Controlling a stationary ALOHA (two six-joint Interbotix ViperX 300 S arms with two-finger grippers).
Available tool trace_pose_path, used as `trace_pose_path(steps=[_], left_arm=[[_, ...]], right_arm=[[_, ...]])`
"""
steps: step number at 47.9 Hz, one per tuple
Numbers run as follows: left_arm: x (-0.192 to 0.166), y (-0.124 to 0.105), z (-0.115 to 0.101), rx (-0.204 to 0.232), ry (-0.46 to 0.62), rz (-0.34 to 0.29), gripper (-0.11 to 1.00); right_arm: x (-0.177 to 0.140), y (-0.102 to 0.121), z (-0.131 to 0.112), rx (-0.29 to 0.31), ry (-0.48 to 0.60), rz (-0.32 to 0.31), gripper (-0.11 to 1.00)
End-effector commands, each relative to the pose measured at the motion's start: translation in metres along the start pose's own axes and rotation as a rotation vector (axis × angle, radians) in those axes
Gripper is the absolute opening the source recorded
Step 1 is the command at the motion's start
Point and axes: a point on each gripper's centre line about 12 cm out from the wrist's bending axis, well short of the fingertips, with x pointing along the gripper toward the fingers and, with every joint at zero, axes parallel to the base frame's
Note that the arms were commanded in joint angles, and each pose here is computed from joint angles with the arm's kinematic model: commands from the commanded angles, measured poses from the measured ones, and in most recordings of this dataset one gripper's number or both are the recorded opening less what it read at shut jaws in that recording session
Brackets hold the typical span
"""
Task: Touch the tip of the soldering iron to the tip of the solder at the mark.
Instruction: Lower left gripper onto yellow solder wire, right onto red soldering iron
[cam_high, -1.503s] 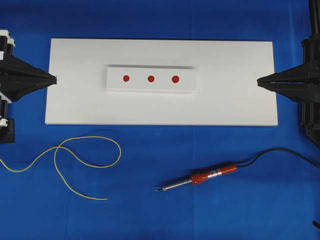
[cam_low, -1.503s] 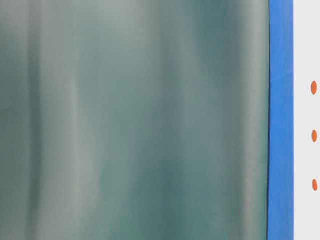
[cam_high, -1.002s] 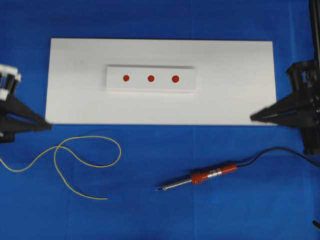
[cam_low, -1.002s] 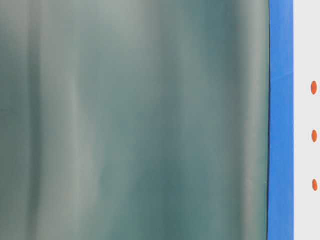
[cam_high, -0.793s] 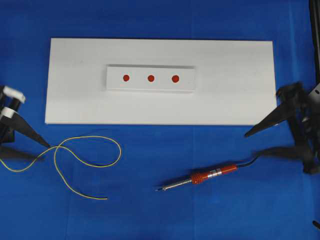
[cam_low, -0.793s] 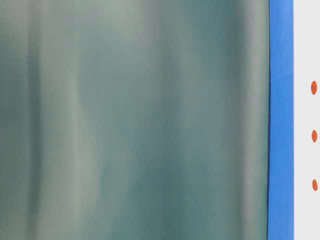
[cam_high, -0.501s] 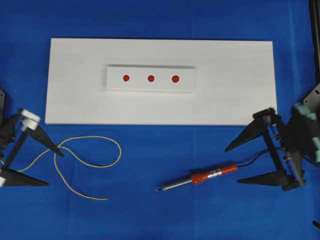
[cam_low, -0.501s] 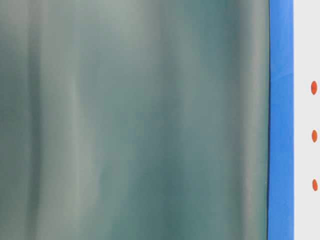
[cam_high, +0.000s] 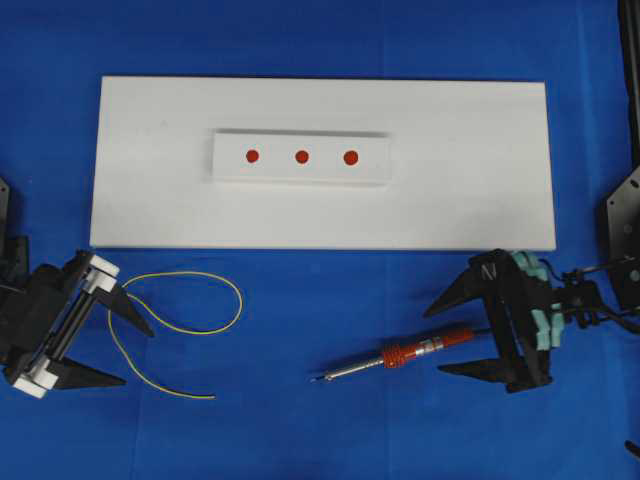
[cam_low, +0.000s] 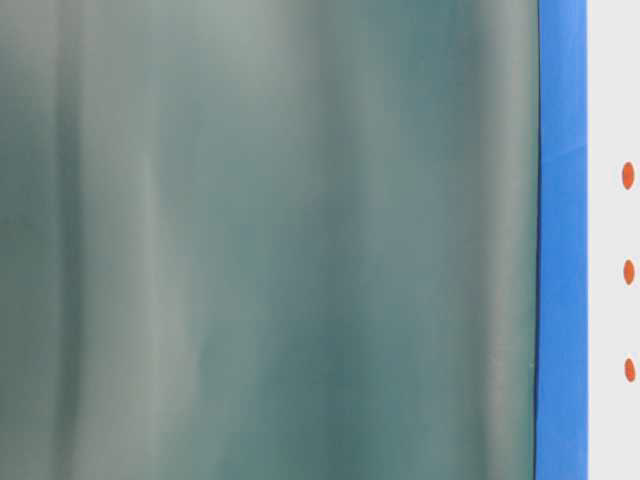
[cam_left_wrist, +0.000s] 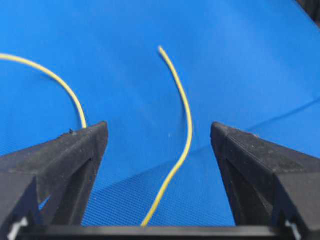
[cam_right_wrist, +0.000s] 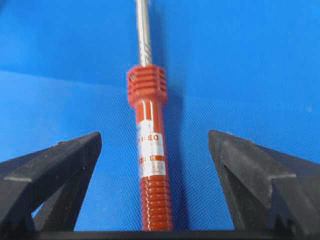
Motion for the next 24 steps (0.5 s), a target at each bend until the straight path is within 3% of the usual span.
trace_pose_path(steps=[1, 14, 24], left_arm=[[0.008, -0.001, 0.000, 0.001, -0.014, -0.004, 0.78], [0.028, -0.001, -0.014, 0.002, 0.052, -0.001, 0.69], [0.036, -0.009, -0.016, 0.019, 0.060, -0.030, 0.67]], right_arm=[[0.010, 0.005, -0.001, -0.006, -0.020, 0.007, 0.90], [0.026, 0.003, -0.011, -0.011, -0.014, -0.014, 0.83], [0.025, 0.003, -0.011, -0.021, -0.012, -0.014, 0.71]])
